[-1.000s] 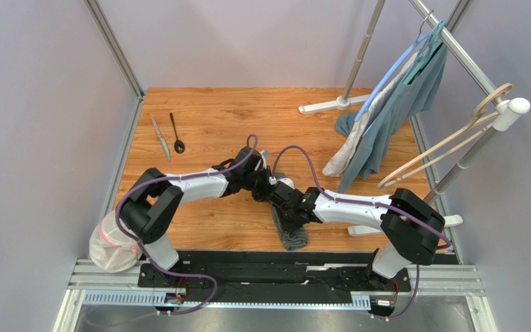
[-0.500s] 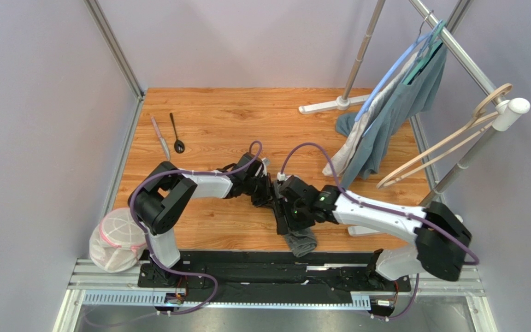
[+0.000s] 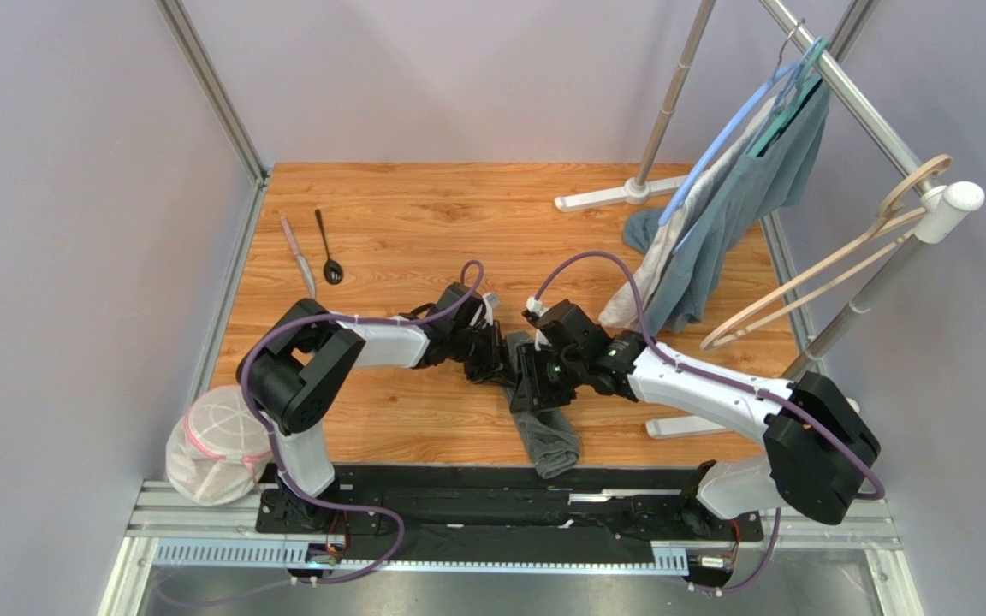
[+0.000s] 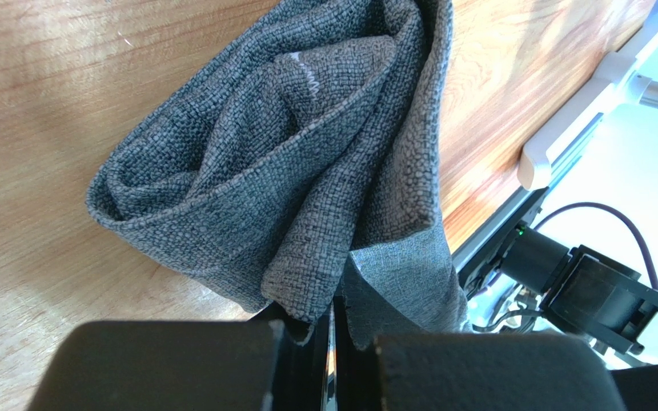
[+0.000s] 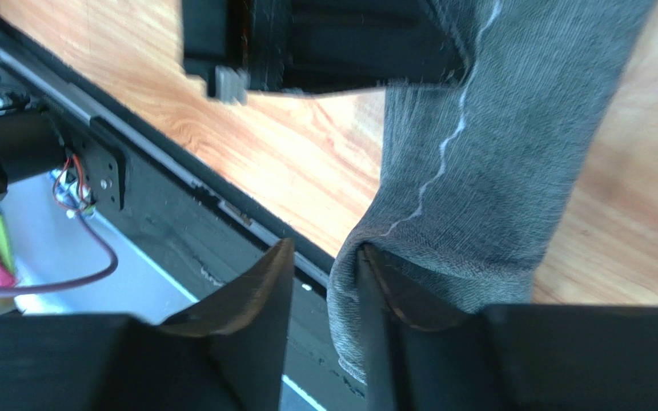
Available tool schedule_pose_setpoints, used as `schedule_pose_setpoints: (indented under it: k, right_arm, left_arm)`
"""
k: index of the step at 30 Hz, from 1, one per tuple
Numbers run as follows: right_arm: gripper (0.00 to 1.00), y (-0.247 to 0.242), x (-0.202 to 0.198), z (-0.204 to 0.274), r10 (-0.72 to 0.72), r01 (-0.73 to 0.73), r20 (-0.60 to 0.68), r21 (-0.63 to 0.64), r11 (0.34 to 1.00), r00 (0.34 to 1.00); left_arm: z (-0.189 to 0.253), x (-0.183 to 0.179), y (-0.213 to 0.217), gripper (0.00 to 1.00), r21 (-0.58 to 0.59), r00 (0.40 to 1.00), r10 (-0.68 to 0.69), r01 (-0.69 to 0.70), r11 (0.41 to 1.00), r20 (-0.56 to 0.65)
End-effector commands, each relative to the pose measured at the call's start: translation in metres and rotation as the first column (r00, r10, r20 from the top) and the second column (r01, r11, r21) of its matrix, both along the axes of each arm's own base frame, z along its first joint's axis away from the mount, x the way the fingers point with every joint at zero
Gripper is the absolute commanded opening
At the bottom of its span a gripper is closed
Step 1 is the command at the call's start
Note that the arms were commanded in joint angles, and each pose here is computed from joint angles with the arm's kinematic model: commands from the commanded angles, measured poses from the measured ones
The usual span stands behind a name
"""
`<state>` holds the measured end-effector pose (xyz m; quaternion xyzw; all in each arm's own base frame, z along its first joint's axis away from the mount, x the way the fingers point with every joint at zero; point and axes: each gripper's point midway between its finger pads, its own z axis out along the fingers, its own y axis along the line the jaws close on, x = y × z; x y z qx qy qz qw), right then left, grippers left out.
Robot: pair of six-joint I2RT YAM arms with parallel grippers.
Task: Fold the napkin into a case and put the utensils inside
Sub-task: Smooth out the smaller rectangle-folded napkin at the center of the board.
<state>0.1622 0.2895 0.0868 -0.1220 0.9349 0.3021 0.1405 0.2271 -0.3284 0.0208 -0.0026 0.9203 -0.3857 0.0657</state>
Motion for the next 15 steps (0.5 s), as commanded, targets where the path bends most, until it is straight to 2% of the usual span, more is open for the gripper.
schedule_pose_setpoints:
  k: [1, 5, 7, 11, 15]
  right_arm:
    - [0.33, 0.011, -0.016, 0.004, -0.003, 0.014, -0.102, 0.105, 0.994, 0.995]
    - [0.29, -0.019, -0.045, -0.016, -0.050, 0.062, -0.163, 0.071, 0.996, 0.985]
    - [0.29, -0.036, -0.047, -0.024, -0.085, 0.089, -0.130, 0.025, 0.996, 0.988]
    - [0.38, -0.049, -0.049, -0.021, -0.063, 0.060, -0.104, -0.031, 0.998, 0.993]
    - [0.42, -0.046, -0.030, 0.006, -0.052, 0.051, -0.009, -0.049, 0.997, 0.999]
  left_arm:
    - [-0.035, -0.011, 0.027, 0.04, 0.127, 0.999, 0.019, -0.015, 0.992, -0.032]
    - [-0.031, -0.005, 0.025, 0.04, 0.105, 1.000, 0.026, -0.024, 0.994, -0.015]
    - [-0.029, -0.003, 0.024, 0.04, 0.103, 1.000, 0.026, -0.025, 0.994, -0.009]
    - [-0.029, -0.002, 0.023, 0.04, 0.102, 1.000, 0.024, -0.023, 0.995, -0.008]
    - [-0.028, -0.002, 0.023, 0.04, 0.104, 1.000, 0.020, -0.019, 0.994, -0.007]
